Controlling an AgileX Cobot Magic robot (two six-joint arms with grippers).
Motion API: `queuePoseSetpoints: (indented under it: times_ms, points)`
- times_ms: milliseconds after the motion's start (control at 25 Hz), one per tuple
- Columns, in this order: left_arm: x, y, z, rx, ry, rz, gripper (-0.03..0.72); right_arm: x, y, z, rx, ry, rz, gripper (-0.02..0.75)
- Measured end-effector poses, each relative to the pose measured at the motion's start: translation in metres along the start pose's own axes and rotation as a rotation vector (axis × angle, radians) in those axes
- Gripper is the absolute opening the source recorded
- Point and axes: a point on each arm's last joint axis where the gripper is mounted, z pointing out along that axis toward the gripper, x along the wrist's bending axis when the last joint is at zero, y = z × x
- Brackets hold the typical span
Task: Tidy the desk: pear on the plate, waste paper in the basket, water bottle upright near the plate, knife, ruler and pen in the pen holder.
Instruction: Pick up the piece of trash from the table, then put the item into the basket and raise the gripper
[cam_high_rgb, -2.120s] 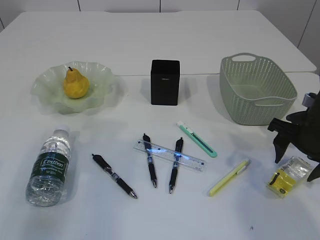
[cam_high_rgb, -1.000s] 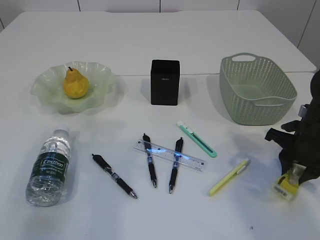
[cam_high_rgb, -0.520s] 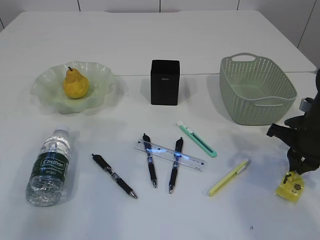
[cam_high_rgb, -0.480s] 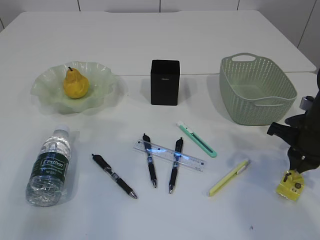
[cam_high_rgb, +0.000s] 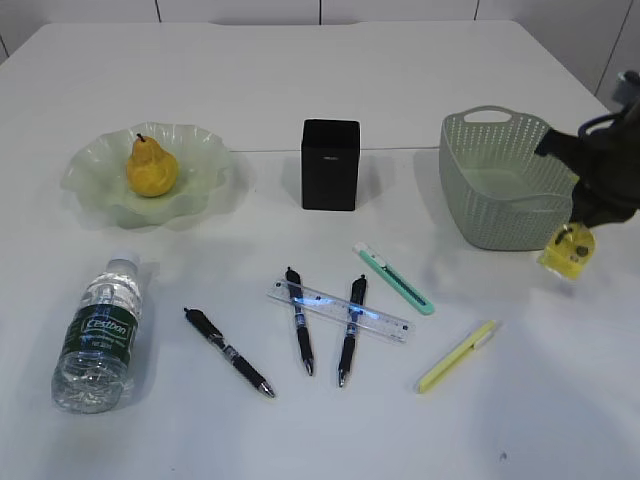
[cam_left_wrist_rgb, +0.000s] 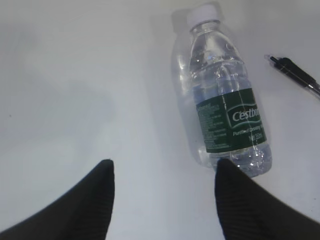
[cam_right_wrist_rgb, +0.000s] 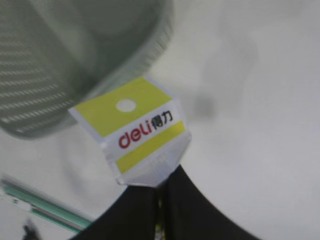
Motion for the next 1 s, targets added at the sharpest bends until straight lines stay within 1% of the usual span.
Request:
queuePoseSetpoints:
  times_ms: [280,360,440,560,680,760,840,920,1000]
  points:
    - [0.000,0.000,0.000,-0.002,0.000,0.000,0.443,0.035,0.041,-0.041,-0.207,0.187,0.004,-0.002]
    - [0.000,0.000,0.000,-0.002,0.000,0.000,0.443,0.043,0.051,-0.044,-0.245,0.213,-0.001,-0.002]
    - [-0.001,0.000,0.000,-0.002,-0.010,-0.008,0.443,0.051,0.060,-0.040,-0.263,0.216,-0.009,-0.002]
    - [-0.003,0.000,0.000,0.000,-0.034,-0.030,0.441,0.058,0.071,-0.026,-0.279,0.192,-0.036,-0.002]
    - [-0.003,0.000,0.000,0.000,-0.034,-0.030,0.438,0.062,0.081,-0.013,-0.299,0.142,-0.080,0.003]
    - [-0.003,0.000,0.000,0.001,-0.038,-0.033,0.438,0.064,0.086,-0.006,-0.305,0.110,-0.101,0.030]
    - [-0.003,0.000,0.000,0.001,-0.038,-0.033,0.438,0.065,0.090,0.002,-0.312,0.081,-0.121,0.076]
    - [-0.003,0.000,0.000,0.001,-0.038,-0.033,0.437,0.066,0.093,0.008,-0.313,0.056,-0.136,0.146]
    - [-0.003,0.000,0.000,0.001,-0.038,-0.033,0.437,0.067,0.095,0.015,-0.308,0.041,-0.143,0.242]
